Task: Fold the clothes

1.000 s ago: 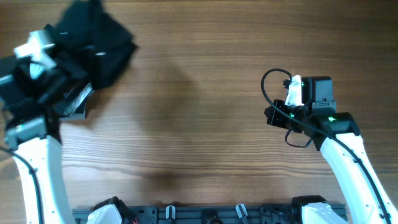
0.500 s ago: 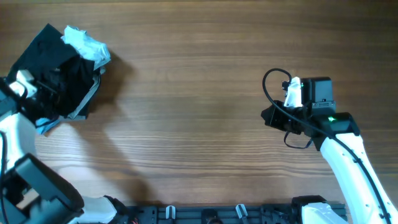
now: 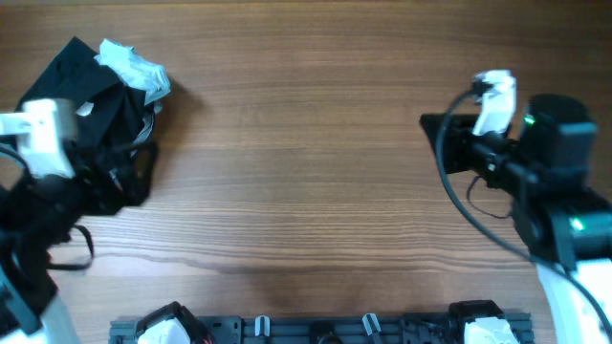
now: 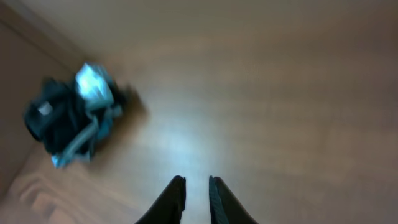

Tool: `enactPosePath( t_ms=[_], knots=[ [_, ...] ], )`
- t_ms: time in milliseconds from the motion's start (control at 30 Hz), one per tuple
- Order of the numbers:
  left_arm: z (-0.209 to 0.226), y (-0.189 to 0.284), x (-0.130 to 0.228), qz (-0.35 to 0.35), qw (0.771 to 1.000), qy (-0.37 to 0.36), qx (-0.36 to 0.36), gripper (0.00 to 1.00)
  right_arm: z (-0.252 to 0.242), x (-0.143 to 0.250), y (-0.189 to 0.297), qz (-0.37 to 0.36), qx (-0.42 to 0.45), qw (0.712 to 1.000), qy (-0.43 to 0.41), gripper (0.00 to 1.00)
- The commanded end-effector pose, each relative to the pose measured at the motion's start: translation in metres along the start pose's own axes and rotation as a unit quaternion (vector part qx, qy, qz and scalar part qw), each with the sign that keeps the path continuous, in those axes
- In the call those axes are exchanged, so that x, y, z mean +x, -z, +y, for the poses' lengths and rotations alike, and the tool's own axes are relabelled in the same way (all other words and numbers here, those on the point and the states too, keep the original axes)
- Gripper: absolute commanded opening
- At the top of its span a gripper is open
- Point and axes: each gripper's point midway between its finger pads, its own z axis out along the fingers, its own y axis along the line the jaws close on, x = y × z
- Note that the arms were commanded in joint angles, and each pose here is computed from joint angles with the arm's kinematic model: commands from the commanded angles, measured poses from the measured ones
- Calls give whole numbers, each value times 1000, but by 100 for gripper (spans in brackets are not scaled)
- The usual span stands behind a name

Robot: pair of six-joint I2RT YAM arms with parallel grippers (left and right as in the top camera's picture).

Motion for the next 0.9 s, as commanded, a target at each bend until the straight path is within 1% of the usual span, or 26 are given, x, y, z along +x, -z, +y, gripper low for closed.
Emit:
enactPosePath(
  t_ms=[0, 33, 67, 100, 200, 267, 300, 333, 367, 400, 433, 467, 533, 567, 600, 633, 667, 767, 867],
  knots=[
    [-18, 27, 17, -11, 992, -107, -63, 100, 22, -36, 48, -88, 7, 994, 58, 46],
    [-20, 35, 20, -20, 991, -107, -74, 100, 27, -38, 57, -101, 4, 993, 64, 60],
    [-27, 44, 26, -29, 990, -113, -74, 100, 31, -38, 66, -113, 2, 991, 70, 90],
    [-32, 51, 31, -36, 990, -118, -73, 100, 34, -39, 72, -121, 0, 990, 73, 100],
    [-43, 68, 38, -64, 986, -133, -74, 100, 37, -40, 78, -130, -2, 989, 76, 100],
    [-48, 75, 41, -78, 984, -140, -75, 100, 35, -37, 75, -120, -1, 990, 67, 100],
    [-50, 78, 42, -83, 983, -143, -75, 100, 35, -34, 74, -114, -3, 992, 49, 100],
    [-51, 80, 43, -86, 983, -144, -76, 100, 33, -32, 72, -108, -6, 994, 4, 100],
    [-51, 81, 43, -87, 983, -145, -75, 100, 32, -32, 70, -105, -11, 993, -45, 100],
    [-51, 81, 43, -87, 983, -145, -75, 100, 29, -31, 68, -101, -12, 987, -126, 100],
    [-51, 81, 43, -87, 983, -145, -76, 100, 16, -32, 68, -111, 24, 985, -127, 100],
    [-51, 80, 43, -87, 983, -145, -76, 100, 6, -24, 67, -99, 50, 985, -135, 100],
    [-51, 80, 43, -87, 983, -145, -76, 100, -1, -25, 70, -108, 72, 982, -135, 100],
    [-51, 80, 43, -87, 983, -145, -76, 100, -5, -29, 73, -121, 83, 980, -132, 100],
    [-51, 80, 43, -87, 983, -145, -76, 100, -6, -36, 78, -139, 95, 981, -100, 100],
    [-51, 80, 43, -87, 983, -145, -76, 100, -2, -45, 83, -155, 97, 983, -28, 100],
    [-51, 80, 43, -87, 983, -145, -76, 100, 0, -48, 86, -159, 100, 982, 11, 100],
    [-51, 80, 43, -87, 983, -145, -76, 100, 0, -45, 87, -151, 113, 978, 90, 100],
    [-51, 80, 43, -87, 983, -145, -76, 100, -1, -28, 97, -166, 121, 968, 147, 100]
  ],
)
